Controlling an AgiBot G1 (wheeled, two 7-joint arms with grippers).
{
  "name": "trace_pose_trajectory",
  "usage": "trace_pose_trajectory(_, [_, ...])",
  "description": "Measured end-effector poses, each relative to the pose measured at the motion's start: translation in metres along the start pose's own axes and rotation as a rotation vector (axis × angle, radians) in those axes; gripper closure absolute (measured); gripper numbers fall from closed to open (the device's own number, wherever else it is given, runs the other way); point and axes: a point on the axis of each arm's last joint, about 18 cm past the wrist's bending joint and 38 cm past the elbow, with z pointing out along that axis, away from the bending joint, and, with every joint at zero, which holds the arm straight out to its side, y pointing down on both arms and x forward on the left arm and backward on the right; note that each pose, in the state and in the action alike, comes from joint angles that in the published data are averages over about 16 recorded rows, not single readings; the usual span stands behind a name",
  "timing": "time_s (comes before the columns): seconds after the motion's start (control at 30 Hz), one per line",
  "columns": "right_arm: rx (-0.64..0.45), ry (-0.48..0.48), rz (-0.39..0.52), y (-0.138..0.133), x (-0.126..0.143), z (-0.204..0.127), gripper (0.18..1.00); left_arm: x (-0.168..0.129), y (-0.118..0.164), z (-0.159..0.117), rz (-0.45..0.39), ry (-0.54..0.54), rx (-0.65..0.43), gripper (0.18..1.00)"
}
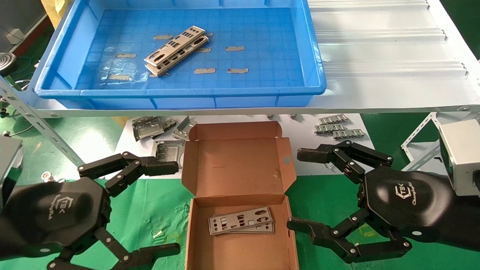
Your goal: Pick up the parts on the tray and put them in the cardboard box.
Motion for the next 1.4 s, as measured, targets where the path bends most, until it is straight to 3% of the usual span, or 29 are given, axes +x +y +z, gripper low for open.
trace_pose_trajectory(0.87, [0.0,0.0,0.0,0.0,0.0,0.0,0.214,0.0,0.0,0.0,0.0,0.0,0.0,0.184])
trace_pose_trajectory(1.07, [0.0,0.0,0.0,0.0,0.0,0.0,0.274,0.0,0.0,0.0,0.0,0.0,0.0,0.184])
trace_pose_trajectory(1.4, [0.0,0.0,0.0,0.0,0.0,0.0,0.469,0.0,0.0,0.0,0.0,0.0,0.0,0.184])
